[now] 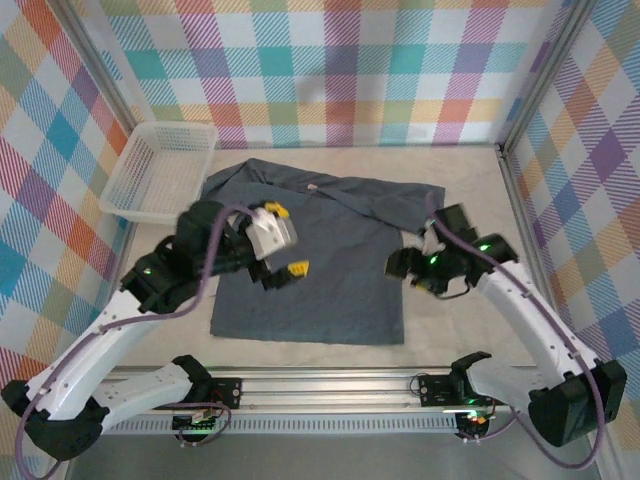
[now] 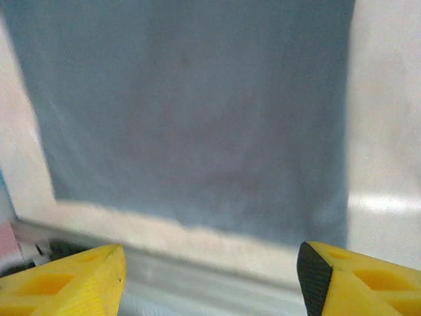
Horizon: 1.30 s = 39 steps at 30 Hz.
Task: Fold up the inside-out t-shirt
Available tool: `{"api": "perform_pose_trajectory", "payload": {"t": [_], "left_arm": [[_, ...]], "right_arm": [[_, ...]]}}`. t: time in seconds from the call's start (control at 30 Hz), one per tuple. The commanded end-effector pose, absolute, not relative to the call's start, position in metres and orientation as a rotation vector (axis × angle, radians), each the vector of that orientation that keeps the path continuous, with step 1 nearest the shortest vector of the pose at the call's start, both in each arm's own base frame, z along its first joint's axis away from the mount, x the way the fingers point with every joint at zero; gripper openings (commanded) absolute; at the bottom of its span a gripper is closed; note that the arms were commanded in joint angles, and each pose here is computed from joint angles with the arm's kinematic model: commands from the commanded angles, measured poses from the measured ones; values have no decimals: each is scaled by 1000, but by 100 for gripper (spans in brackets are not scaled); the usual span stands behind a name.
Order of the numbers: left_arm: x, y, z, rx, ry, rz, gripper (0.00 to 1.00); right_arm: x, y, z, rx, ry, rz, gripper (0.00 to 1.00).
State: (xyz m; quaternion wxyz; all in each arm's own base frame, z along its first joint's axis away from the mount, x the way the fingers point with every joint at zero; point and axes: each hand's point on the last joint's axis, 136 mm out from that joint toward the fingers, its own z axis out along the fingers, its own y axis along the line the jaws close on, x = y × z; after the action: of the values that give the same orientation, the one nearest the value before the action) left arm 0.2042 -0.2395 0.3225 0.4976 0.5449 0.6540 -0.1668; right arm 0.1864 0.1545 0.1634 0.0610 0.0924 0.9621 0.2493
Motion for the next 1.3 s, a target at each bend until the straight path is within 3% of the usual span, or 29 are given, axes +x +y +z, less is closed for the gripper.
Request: {"api": "perform_pose_trajectory", "payload": {"t": [0.0, 0.2, 0.4, 0.53, 0.8, 0.87, 0.97, 1.07, 1.27], "left_arm": [[189, -222, 263, 1554, 1646, -261, 100], [184, -229, 228, 1683, 1676, -255, 100], [191, -233, 217, 1713, 1656, -222, 100], [189, -233, 211, 1726, 1671, -237, 100], [181, -223, 204, 1739, 1705, -230, 100], [181, -222, 205, 1727, 1703, -232, 100], [180, -221, 205, 1718, 1699, -228, 100], [180, -220, 205, 1712, 1700, -227, 100], [177, -222, 203, 1700, 1694, -258, 100]], "right_arm": [[135, 152, 131, 526, 3115, 633, 70], [118, 183, 89, 266, 3215, 630, 70], [121, 184, 64, -351, 3166, 147, 68], [123, 199, 51, -775, 3055, -101, 71], [124, 235, 18, -1114, 2952, -101, 71], [124, 235, 11, -1136, 2950, -103, 62], [123, 238, 8, -1132, 2957, -79, 38], [121, 237, 12, -1107, 2957, -58, 22], [120, 233, 33, -1082, 2921, -8, 20]]}}
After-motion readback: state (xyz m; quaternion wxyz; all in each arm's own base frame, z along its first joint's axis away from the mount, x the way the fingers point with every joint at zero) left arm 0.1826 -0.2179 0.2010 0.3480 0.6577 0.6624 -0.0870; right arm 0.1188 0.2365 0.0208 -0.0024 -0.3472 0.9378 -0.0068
